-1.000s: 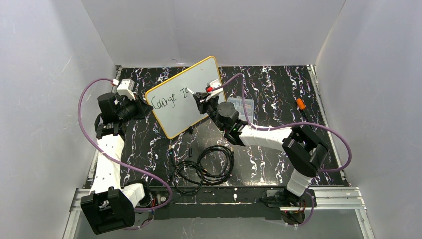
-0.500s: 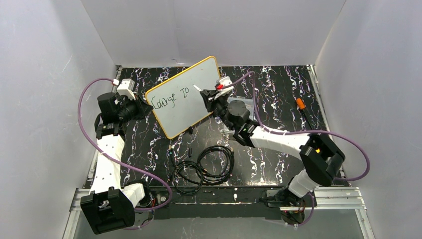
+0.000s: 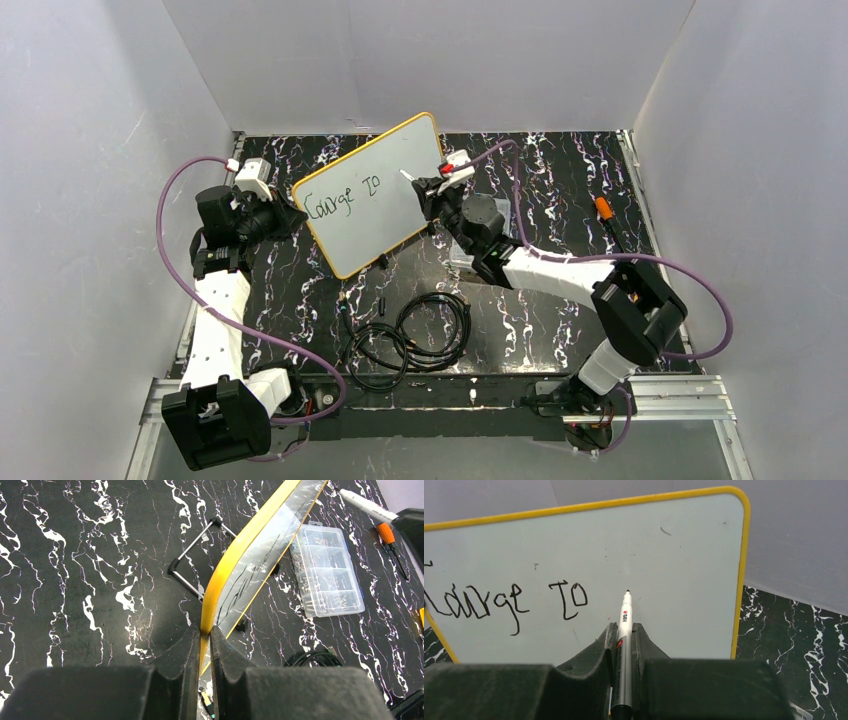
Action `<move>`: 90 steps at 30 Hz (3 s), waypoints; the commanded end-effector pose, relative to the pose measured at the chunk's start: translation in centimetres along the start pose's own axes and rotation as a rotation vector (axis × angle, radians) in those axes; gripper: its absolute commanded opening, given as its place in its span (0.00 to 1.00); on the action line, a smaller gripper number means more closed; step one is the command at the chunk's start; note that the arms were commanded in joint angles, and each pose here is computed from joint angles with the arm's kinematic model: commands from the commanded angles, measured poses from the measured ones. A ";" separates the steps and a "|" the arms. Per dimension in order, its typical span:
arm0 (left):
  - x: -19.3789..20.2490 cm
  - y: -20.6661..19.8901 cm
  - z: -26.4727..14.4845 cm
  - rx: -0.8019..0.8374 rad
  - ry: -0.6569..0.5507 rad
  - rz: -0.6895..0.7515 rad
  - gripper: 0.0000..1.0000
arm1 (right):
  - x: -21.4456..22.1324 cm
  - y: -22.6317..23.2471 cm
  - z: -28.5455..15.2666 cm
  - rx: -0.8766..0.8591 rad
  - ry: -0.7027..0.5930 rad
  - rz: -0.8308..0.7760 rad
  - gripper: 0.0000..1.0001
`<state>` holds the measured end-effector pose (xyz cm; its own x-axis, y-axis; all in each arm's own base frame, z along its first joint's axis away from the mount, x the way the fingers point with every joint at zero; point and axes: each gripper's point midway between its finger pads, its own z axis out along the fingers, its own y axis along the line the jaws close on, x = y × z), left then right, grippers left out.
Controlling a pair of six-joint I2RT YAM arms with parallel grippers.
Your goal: Write a sentence on the whiteboard
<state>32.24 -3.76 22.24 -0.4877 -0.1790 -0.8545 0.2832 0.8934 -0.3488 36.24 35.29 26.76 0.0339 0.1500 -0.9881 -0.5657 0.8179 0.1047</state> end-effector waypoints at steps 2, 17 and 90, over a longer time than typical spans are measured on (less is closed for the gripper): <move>0.1 -0.6 -0.3 0.016 0.005 0.005 0.00 | -1.8 0.2 1.4 -0.010 -0.072 0.023 0.01; 0.1 -0.6 -0.2 0.020 0.007 0.004 0.00 | -1.3 0.1 2.9 0.007 -0.083 0.027 0.01; 0.2 -0.7 -0.2 0.024 0.010 0.001 0.00 | 0.0 -0.7 2.7 0.033 -0.070 -0.004 0.01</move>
<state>32.23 -3.82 22.17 -0.4902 -0.1777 -0.8533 0.2830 0.8935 -0.3487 38.48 36.59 25.64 0.0587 0.1472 -0.9874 -0.5474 0.8319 0.0915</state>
